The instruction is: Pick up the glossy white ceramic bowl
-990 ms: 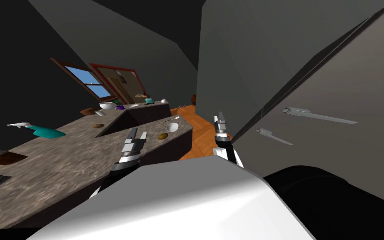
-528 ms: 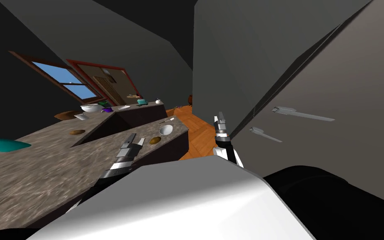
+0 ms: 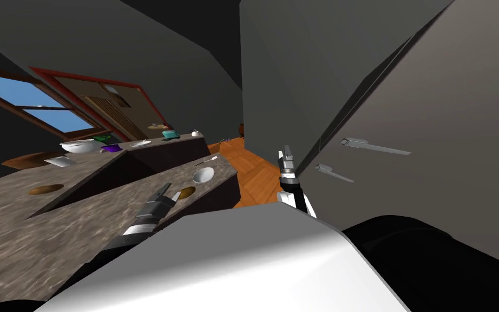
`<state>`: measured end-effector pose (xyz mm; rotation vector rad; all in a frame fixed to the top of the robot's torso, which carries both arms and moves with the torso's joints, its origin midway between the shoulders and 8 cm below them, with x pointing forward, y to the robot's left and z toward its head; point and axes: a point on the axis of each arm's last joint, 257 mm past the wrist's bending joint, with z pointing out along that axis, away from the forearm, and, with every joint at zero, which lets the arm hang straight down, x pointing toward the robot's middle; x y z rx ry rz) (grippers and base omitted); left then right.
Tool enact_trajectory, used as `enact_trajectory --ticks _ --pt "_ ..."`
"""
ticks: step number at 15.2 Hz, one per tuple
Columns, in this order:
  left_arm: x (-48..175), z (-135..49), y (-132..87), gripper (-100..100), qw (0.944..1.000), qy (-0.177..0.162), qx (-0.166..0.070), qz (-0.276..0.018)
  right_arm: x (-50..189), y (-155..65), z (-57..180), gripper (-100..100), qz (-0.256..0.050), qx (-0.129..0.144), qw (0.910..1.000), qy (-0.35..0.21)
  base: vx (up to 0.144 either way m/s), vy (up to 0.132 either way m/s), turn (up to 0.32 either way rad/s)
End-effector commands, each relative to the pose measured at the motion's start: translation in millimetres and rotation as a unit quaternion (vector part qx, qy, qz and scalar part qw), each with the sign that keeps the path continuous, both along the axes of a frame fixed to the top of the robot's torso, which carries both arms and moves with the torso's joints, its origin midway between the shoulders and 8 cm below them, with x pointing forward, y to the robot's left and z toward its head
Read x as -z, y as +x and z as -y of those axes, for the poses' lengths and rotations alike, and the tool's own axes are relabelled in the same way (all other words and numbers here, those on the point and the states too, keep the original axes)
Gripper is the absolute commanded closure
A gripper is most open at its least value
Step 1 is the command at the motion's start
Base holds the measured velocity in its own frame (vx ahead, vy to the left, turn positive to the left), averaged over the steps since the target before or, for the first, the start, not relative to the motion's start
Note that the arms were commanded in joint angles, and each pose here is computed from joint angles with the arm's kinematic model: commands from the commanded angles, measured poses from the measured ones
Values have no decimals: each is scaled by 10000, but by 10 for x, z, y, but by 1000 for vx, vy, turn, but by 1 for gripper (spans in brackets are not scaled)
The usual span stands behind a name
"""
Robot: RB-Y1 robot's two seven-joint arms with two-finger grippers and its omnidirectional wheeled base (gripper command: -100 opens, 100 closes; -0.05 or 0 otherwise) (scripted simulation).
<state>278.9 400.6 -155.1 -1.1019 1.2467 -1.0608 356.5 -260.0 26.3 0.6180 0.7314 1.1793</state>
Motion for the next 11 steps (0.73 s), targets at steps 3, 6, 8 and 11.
enact_trajectory --ticks 3,6,8,11 --pt "297 -232 -208 -100 9975 -207 -176 -658 0 0 0 0 0 0 10000 0 87 -101 -149" --pt "430 -352 -338 -100 9941 -324 -282 -1000 0 0 0 0 0 0 10000 0 79 -67 -100" --pt "557 -468 -478 -100 9892 -446 -399 -1338 0 0 0 0 0 0 10000 0 96 -84 -154" --pt "746 -667 -702 -100 9777 -661 -602 -1902 0 0 0 0 0 0 10000 0 116 -101 -163"
